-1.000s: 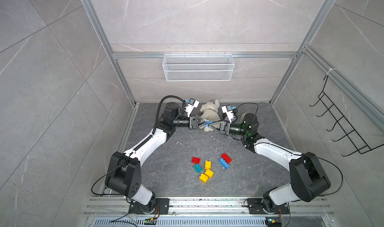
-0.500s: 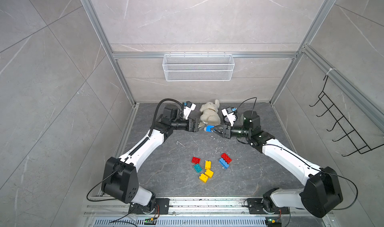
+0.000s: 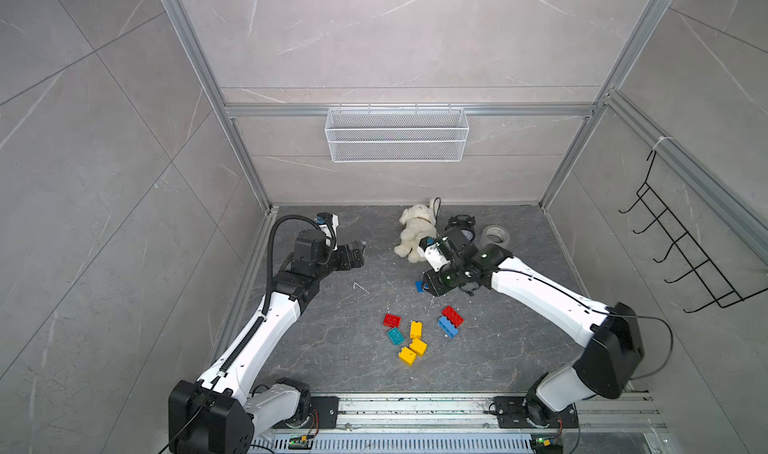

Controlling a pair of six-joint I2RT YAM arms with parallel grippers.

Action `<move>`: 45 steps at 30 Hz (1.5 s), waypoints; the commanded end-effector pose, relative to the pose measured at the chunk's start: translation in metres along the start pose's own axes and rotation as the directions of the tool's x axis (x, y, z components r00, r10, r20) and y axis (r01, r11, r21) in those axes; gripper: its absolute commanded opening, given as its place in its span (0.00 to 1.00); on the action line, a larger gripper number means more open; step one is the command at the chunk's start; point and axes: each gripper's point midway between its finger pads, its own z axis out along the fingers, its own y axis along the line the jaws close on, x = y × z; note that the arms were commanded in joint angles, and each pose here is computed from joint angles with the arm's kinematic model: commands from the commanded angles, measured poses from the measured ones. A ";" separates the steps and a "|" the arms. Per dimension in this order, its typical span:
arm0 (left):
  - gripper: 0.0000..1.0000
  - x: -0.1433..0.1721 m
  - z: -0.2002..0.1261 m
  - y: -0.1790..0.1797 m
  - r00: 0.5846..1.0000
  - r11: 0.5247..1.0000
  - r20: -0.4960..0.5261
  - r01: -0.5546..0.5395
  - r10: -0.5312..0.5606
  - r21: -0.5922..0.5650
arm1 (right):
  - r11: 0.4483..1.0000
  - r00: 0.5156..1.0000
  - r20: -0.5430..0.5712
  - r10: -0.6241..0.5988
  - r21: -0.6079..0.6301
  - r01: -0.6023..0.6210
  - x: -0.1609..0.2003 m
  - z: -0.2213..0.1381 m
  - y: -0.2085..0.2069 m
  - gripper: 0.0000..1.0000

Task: Assemble the letter r with lego
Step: Pick up the lego brick from the center of the board, then place the lego brick at the center of the board.

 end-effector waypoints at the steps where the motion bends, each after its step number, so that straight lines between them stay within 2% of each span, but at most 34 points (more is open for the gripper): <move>1: 1.00 -0.016 -0.010 0.002 0.998 0.999 0.065 -0.011 0.014 -0.032 | 0.977 0.995 -0.099 -0.020 0.208 0.040 0.009 0.008 -0.025 0.24; 5: 1.00 -0.012 -0.007 0.000 0.998 1.000 0.056 0.010 -0.009 -0.013 | 0.959 0.990 -0.139 -0.029 0.275 0.067 0.002 0.023 -0.028 0.25; 11: 1.00 -0.005 0.003 -0.001 0.998 0.998 0.038 0.058 -0.058 0.010 | 0.943 0.976 -0.211 -0.052 0.311 0.118 -0.006 0.051 -0.023 0.28; 18: 1.00 -0.002 0.004 -0.001 0.997 0.998 0.036 0.061 -0.062 0.016 | 0.904 0.957 -0.285 -0.056 0.393 0.170 -0.004 0.074 -0.030 0.30; 22: 1.00 0.001 0.006 0.000 0.998 0.998 0.027 0.065 -0.065 0.014 | 0.898 0.949 -0.308 -0.065 0.397 0.191 -0.002 0.082 -0.027 0.32; 28: 1.00 0.005 0.009 -0.001 0.997 0.997 0.008 0.077 -0.077 0.024 | 0.910 0.953 -0.296 -0.059 0.377 0.173 -0.003 0.090 -0.019 0.50; 32: 1.00 0.008 0.007 0.000 0.997 0.997 0.006 0.079 -0.079 0.018 | 0.914 0.959 -0.279 -0.054 0.373 0.160 -0.006 0.086 -0.017 0.56; 39: 0.99 0.009 -0.002 0.005 0.996 0.996 0.021 0.089 -0.089 -0.010 | 0.949 0.978 -0.208 0.009 0.311 0.057 0.004 0.032 0.004 0.55; 40: 0.92 0.009 -0.004 0.006 0.995 0.996 0.028 0.091 -0.091 -0.010 | 0.961 0.979 -0.201 0.029 0.275 0.028 0.010 0.028 0.012 0.55; 42: 0.86 0.007 -0.007 0.004 0.994 0.995 0.046 0.096 -0.096 0.000 | 0.977 0.978 -0.197 0.073 0.213 -0.030 0.025 0.027 0.028 0.55; 45: 0.86 0.007 -0.008 0.007 0.990 0.992 0.064 0.128 -0.127 -0.008 | 0.969 0.962 -0.211 0.172 0.214 -0.127 0.048 0.033 0.038 0.54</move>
